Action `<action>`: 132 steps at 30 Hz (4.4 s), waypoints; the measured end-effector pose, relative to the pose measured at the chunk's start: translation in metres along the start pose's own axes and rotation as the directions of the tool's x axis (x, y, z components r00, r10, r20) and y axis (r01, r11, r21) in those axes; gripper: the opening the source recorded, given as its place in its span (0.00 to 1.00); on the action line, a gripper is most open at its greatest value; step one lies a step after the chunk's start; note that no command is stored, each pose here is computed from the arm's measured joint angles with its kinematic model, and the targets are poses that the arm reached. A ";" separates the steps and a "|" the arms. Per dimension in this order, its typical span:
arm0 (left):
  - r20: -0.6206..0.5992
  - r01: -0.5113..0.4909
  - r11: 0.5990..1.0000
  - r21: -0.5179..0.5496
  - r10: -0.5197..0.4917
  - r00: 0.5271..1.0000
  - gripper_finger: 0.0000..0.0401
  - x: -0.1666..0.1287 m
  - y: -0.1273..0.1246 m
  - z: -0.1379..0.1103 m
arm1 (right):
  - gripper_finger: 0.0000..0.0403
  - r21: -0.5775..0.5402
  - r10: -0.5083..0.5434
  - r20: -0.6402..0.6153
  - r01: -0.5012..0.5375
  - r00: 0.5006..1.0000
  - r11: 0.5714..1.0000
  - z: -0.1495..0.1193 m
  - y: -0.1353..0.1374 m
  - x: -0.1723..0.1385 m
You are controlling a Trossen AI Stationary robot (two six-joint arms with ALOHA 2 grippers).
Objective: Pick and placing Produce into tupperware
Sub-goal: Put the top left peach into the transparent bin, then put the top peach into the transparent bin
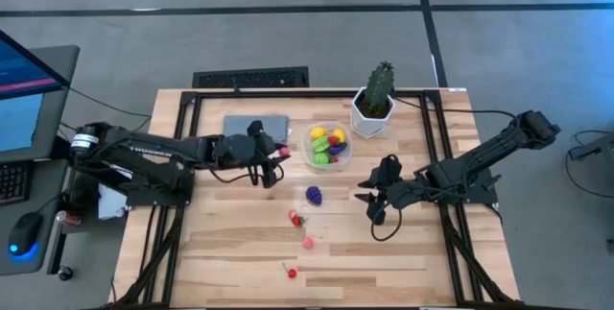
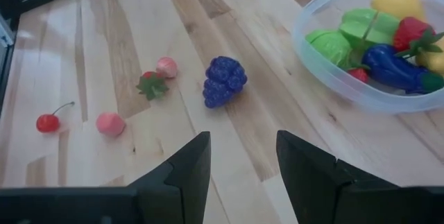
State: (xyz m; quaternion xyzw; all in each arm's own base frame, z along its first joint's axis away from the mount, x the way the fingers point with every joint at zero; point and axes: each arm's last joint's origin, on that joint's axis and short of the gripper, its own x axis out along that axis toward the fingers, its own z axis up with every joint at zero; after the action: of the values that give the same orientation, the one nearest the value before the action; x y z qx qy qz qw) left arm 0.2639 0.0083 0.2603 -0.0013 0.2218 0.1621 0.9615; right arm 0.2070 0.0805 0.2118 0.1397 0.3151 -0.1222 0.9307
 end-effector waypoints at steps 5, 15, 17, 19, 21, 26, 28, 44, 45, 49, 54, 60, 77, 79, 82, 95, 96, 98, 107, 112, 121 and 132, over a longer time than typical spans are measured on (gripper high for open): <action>0.041 -0.039 0.999 0.006 0.039 0.998 0.31 0.003 0.010 0.005 | 0.46 0.001 -0.012 0.010 0.012 1.000 1.000 0.000 0.000 0.000; 0.046 -0.075 0.997 -0.022 0.076 0.996 0.31 0.007 0.028 0.007 | 0.46 0.001 -0.031 0.023 0.031 0.999 1.000 0.001 -0.001 0.000; 0.063 -0.081 0.996 -0.026 0.082 0.995 0.31 0.008 0.030 0.008 | 0.46 0.001 -0.037 0.028 0.037 0.999 0.999 0.001 -0.001 0.000; 0.086 -0.087 0.996 -0.032 0.090 0.992 0.31 0.011 0.031 0.010 | 0.46 0.001 -0.045 0.034 0.045 0.998 0.999 0.001 -0.001 0.000; 0.089 -0.092 0.995 -0.036 0.095 0.991 0.31 0.016 0.032 0.009 | 0.46 -0.004 -0.048 0.037 0.048 0.998 0.999 0.001 -0.001 0.000; 0.104 -0.065 0.997 -0.036 0.069 0.992 0.31 0.038 0.027 0.004 | 0.46 -0.011 -0.046 0.040 0.047 0.998 0.999 0.001 -0.001 0.000; 0.106 -0.060 0.997 -0.042 0.064 0.992 0.31 0.048 0.025 -0.001 | 0.46 -0.011 -0.046 0.040 0.046 0.998 0.999 0.002 -0.001 0.000; 0.040 -0.017 0.975 -0.222 0.026 0.999 0.31 0.123 0.030 -0.052 | 0.46 -0.011 -0.046 0.040 0.046 0.998 0.999 0.002 -0.001 0.000; 0.036 -0.012 0.972 -0.236 0.021 0.999 0.31 0.125 0.031 -0.054 | 0.46 -0.011 -0.046 0.040 0.047 0.998 0.999 0.001 -0.001 0.000; 0.044 -0.008 0.966 -0.260 0.020 0.999 0.31 0.129 0.036 -0.051 | 0.46 -0.011 -0.046 0.040 0.047 0.998 0.999 0.002 -0.001 0.000; 0.077 -0.001 0.965 -0.262 0.022 0.997 0.31 0.133 0.044 -0.036 | 0.46 -0.011 -0.057 0.048 0.057 0.997 0.998 0.002 -0.001 0.000; 0.029 -0.001 0.965 -0.263 0.009 1.000 0.31 0.141 0.056 -0.026 | 0.46 -0.011 -0.067 0.055 0.067 0.996 0.998 0.002 -0.002 0.000; -0.062 0.014 0.969 -0.248 -0.030 0.998 0.31 0.157 0.063 -0.016 | 0.46 -0.010 -0.075 0.062 0.076 0.995 0.997 0.002 -0.002 0.000; -0.066 0.023 0.965 -0.262 -0.041 0.997 0.31 0.157 0.063 -0.017 | 0.46 -0.010 -0.084 0.069 0.085 0.994 0.996 0.002 -0.002 0.000; -0.064 0.026 0.964 -0.265 -0.045 0.997 0.31 0.158 0.062 -0.018 | 0.46 -0.009 -0.088 0.071 0.089 0.994 0.996 0.002 -0.002 0.000; -0.089 0.055 0.961 -0.271 -0.081 0.993 0.31 0.158 0.061 -0.021 | 0.46 -0.009 -0.088 0.071 0.088 0.994 0.996 0.002 -0.002 0.000; -0.089 0.054 0.961 -0.271 -0.081 0.993 0.31 0.158 0.061 -0.021 | 0.46 -0.009 -0.088 0.071 0.089 0.994 0.996 0.002 -0.002 0.000; -0.095 0.053 0.961 -0.271 -0.082 0.992 0.31 0.158 0.061 -0.021 | 0.46 -0.009 -0.088 0.071 0.089 0.994 0.996 0.002 -0.002 0.000; -0.106 0.041 0.960 -0.277 -0.073 0.992 0.31 0.158 0.061 -0.022 | 0.46 -0.009 -0.087 0.071 0.088 0.994 0.996 0.002 -0.002 0.000; -0.105 0.050 0.959 -0.278 -0.082 0.991 0.33 0.158 0.061 -0.022 | 0.46 -0.010 -0.088 0.071 0.088 0.994 0.996 0.002 -0.002 0.000; -0.104 0.059 0.957 -0.283 -0.092 0.990 0.48 0.158 0.061 -0.022 | 0.46 -0.017 -0.091 0.073 0.092 0.993 0.996 0.002 -0.002 0.000; -0.108 0.206 0.932 -0.298 -0.247 0.963 0.52 0.155 0.055 -0.021 | 0.46 -0.017 -0.091 0.072 0.092 0.993 0.996 0.002 -0.002 0.000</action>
State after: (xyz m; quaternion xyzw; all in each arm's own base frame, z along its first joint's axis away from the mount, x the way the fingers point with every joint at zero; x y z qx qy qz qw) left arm 0.3689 0.1075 0.1790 -0.1764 0.2634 0.0795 0.9451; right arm 0.2074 0.0775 0.2133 0.1111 0.2889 -0.1664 0.9362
